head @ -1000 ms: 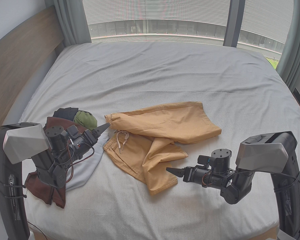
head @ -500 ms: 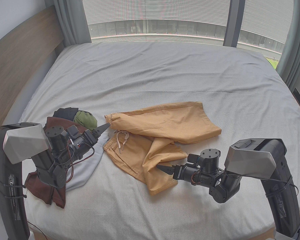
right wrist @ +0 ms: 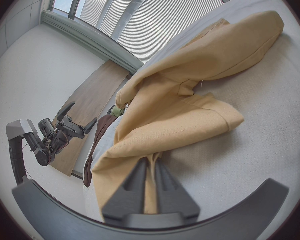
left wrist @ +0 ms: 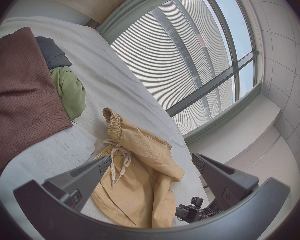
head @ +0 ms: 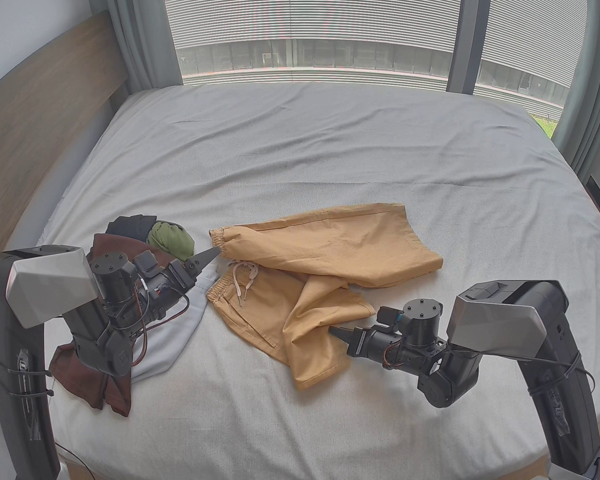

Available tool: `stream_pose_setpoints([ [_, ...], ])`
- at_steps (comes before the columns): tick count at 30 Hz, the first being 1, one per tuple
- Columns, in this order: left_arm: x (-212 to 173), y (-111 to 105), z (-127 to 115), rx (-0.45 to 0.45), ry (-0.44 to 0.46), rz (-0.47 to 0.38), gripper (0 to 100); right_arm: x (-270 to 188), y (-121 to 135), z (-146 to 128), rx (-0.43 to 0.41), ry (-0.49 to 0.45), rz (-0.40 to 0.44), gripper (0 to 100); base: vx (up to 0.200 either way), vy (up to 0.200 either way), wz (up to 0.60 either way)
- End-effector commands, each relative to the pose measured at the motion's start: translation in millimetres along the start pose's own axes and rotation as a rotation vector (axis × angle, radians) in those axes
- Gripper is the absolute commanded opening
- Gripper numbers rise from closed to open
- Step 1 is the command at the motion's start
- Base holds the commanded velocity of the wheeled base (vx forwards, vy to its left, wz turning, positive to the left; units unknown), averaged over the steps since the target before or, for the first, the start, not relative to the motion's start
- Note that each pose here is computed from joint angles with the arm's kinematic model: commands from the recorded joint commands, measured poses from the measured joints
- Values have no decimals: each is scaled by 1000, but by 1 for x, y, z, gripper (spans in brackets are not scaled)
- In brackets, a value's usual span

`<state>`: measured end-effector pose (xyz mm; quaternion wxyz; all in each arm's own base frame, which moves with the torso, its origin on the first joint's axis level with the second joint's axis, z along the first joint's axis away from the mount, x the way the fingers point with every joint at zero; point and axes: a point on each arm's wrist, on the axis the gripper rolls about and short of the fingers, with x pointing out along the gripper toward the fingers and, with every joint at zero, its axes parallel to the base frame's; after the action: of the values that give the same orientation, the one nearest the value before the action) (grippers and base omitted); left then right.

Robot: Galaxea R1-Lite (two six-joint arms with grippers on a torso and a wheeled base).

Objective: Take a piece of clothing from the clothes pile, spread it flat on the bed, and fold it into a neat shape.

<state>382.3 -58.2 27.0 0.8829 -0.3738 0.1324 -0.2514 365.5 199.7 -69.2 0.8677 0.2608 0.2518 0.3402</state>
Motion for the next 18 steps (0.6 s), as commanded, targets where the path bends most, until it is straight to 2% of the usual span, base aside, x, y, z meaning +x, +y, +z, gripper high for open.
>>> stream_pose_setpoints([
  [1, 0, -1, -1, 0, 2, -2, 100, -9, -1, 2, 0, -23, -23, 0, 0, 0, 0],
  [10, 1, -2, -1, 2, 2, -4, 100, -42, 10, 5, 0, -39, -31, 0, 0, 0, 0],
  [18, 1, -1, -1, 1, 3, -3, 100, -90, 16, 39, 14, -103, -92, 0, 0, 0, 0],
])
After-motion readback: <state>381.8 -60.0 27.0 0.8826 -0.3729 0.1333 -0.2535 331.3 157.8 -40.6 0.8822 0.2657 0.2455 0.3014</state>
